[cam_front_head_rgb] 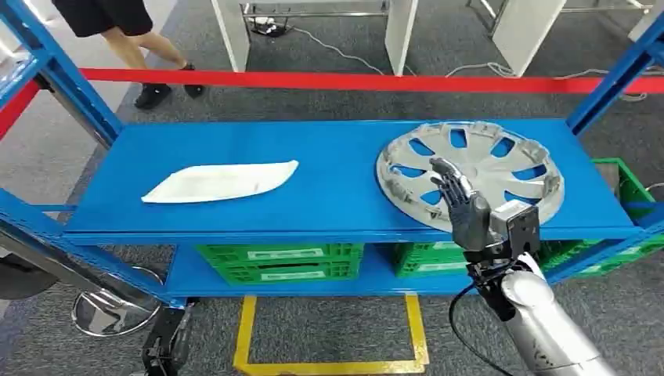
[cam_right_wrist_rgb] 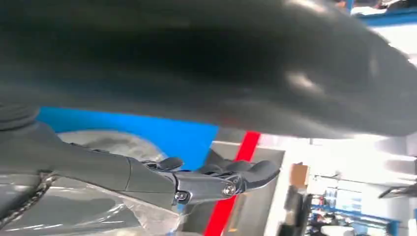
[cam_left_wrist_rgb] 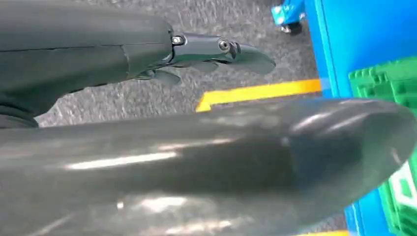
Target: Take the parts from the cabinet and place them on the table.
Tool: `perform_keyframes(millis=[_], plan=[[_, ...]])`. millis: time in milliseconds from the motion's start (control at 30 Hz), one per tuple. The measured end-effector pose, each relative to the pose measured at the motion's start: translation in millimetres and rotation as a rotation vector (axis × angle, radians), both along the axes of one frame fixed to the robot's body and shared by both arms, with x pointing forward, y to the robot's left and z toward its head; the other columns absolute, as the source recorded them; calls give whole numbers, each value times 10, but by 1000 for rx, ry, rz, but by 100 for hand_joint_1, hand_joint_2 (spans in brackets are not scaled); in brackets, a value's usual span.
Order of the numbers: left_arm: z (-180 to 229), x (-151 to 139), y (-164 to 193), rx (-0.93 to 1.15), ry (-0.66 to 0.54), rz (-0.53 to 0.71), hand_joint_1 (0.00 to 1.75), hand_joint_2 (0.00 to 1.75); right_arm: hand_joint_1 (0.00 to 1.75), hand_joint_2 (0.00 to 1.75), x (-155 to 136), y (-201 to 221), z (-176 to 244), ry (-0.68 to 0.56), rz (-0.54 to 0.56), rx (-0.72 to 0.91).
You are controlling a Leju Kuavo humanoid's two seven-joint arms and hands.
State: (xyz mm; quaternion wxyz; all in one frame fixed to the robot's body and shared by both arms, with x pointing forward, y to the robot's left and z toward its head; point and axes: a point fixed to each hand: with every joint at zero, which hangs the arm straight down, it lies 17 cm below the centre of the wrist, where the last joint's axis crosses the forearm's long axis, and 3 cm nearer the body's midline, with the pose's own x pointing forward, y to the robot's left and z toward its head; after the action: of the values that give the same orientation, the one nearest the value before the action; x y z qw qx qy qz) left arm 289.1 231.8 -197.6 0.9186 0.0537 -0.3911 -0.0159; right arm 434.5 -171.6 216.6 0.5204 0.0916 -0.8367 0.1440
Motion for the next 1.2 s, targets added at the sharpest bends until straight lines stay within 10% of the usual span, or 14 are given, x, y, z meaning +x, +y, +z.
perform_keyframes(millis=[1067,1100,1200], plan=[[36,55,2,16,-23,-21,0,0,0,0,16,0,-111,11,-1,-15],[41,66,14,19,-25,-21,0,0,0,175,21,-3,-98,7,-4,-15],[56,93,5,19,-31,-24,0,0,0,175,60,-28,-91,3,-28,-35]])
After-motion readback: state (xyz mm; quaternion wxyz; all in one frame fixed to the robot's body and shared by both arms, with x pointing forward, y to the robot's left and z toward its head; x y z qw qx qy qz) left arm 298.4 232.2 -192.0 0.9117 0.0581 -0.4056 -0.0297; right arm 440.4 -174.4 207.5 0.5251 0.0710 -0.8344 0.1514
